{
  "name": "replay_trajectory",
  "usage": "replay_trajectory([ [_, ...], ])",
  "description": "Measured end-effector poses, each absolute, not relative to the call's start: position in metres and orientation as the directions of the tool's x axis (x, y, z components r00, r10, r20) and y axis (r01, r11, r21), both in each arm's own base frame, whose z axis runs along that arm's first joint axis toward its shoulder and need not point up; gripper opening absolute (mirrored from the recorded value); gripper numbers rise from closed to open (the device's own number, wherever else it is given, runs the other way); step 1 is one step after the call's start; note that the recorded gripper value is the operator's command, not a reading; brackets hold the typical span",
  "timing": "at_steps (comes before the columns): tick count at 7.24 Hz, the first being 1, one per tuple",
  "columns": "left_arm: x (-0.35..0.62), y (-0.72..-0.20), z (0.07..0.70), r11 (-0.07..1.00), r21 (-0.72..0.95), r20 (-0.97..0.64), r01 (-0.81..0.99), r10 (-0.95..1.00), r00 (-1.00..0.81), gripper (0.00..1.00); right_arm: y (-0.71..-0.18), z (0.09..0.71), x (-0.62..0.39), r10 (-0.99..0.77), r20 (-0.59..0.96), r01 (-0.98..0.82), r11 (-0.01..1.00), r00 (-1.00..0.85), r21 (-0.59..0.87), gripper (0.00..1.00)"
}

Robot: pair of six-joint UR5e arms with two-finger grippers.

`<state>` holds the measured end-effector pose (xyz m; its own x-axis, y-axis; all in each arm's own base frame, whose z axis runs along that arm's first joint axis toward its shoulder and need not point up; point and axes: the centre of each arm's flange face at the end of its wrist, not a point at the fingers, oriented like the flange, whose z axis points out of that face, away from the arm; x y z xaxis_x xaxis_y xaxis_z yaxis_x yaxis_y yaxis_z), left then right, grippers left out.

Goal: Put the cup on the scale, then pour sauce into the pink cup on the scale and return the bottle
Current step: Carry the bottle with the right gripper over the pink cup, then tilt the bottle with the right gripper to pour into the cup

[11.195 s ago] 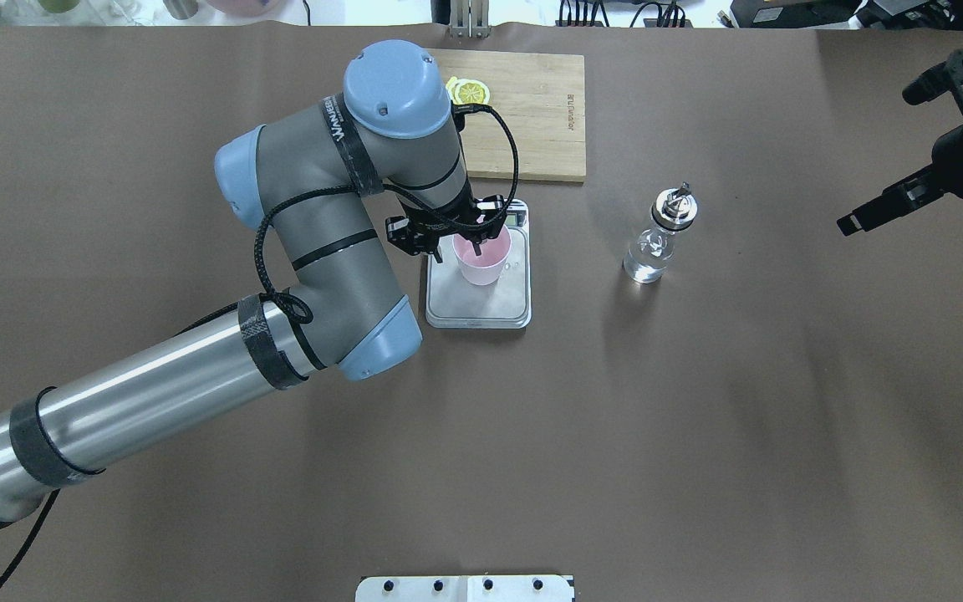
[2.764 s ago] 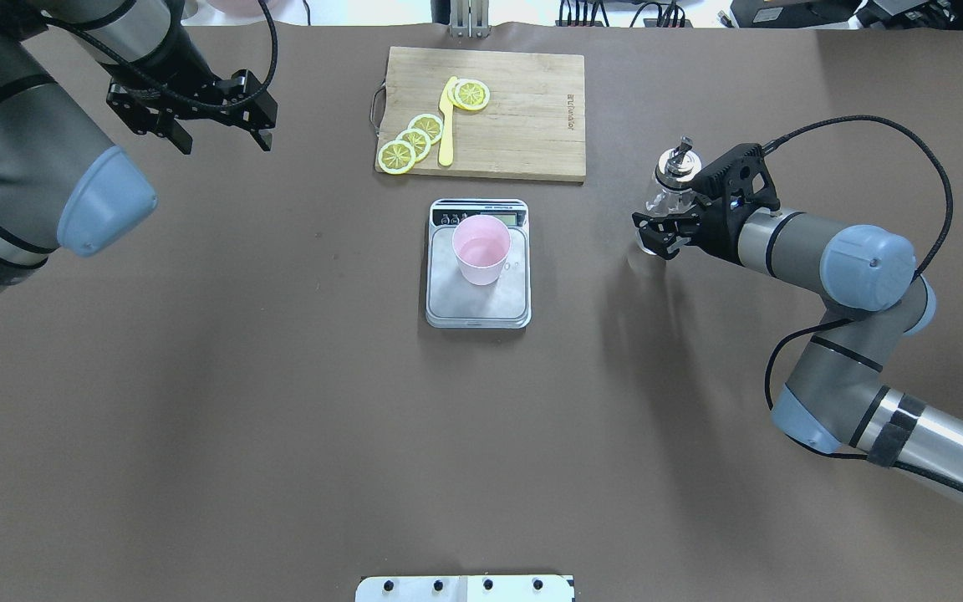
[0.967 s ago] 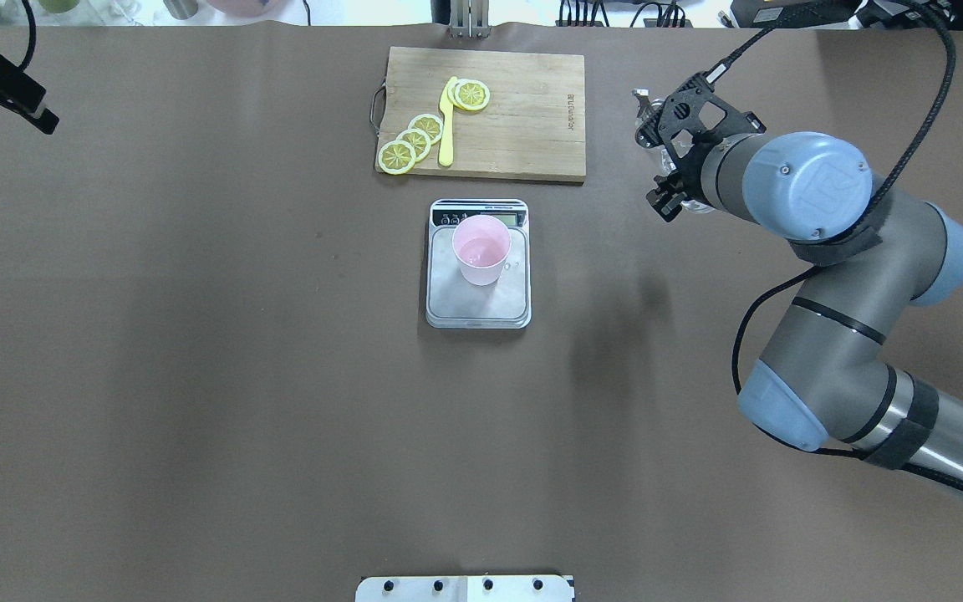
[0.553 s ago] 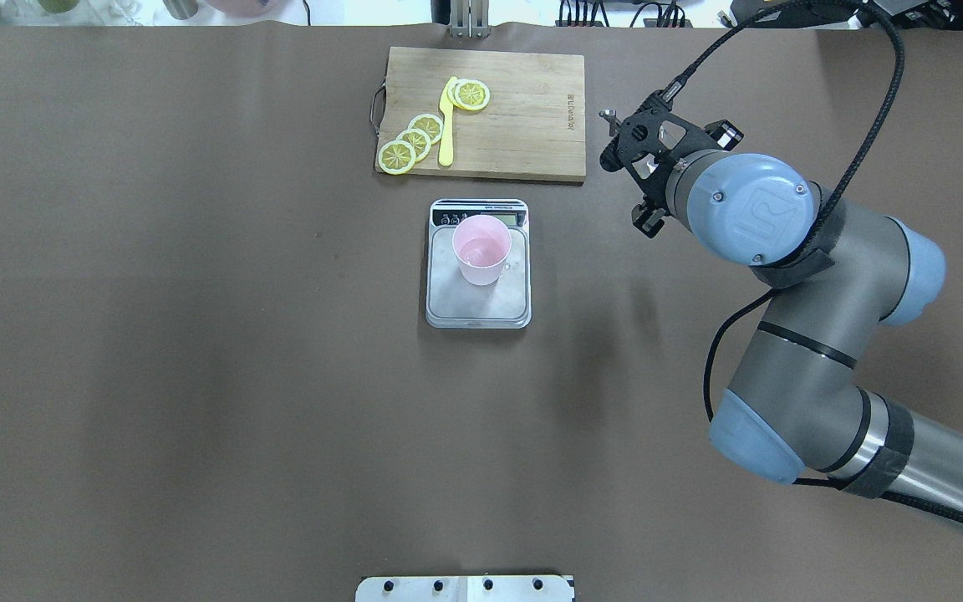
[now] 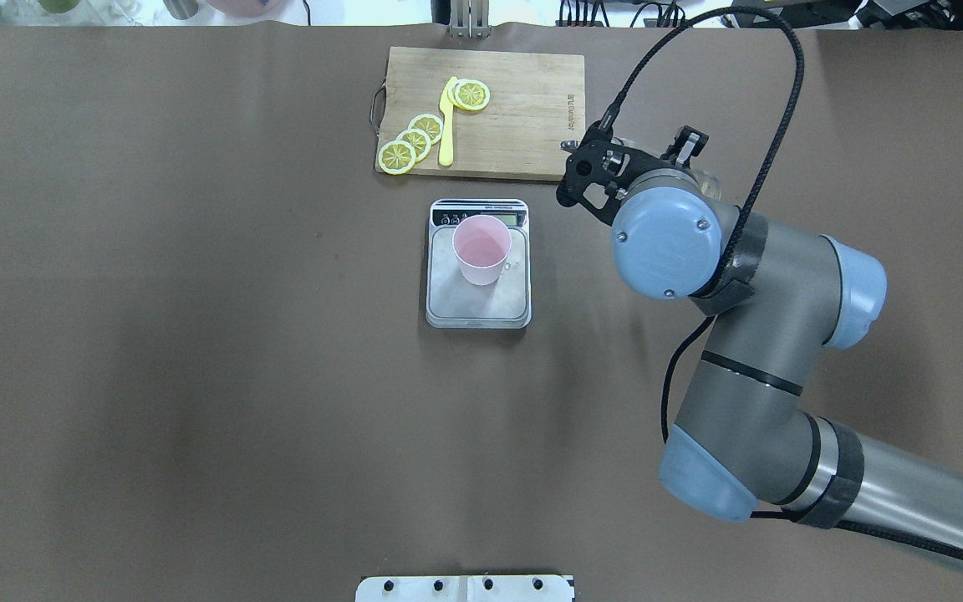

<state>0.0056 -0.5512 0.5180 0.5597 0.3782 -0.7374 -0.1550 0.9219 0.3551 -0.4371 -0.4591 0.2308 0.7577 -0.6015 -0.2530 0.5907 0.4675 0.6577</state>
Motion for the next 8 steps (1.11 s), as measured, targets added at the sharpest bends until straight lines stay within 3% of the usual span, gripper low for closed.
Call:
replay_trajectory([
  [4,-0.013,-0.531,0.549,0.93,0.336,-0.743,-0.15,0.36,0.564,0.99,-0.44,0.198,-0.465,-0.594,-0.403,0.705,0.459,0.696,0.54,0.22],
  [8,-0.015,-0.525,0.561,0.937,0.316,-0.75,-0.15,0.343,0.566,0.99,-0.46,0.214,-0.491,-0.552,-0.528,0.764,0.479,0.645,0.432,0.22],
])
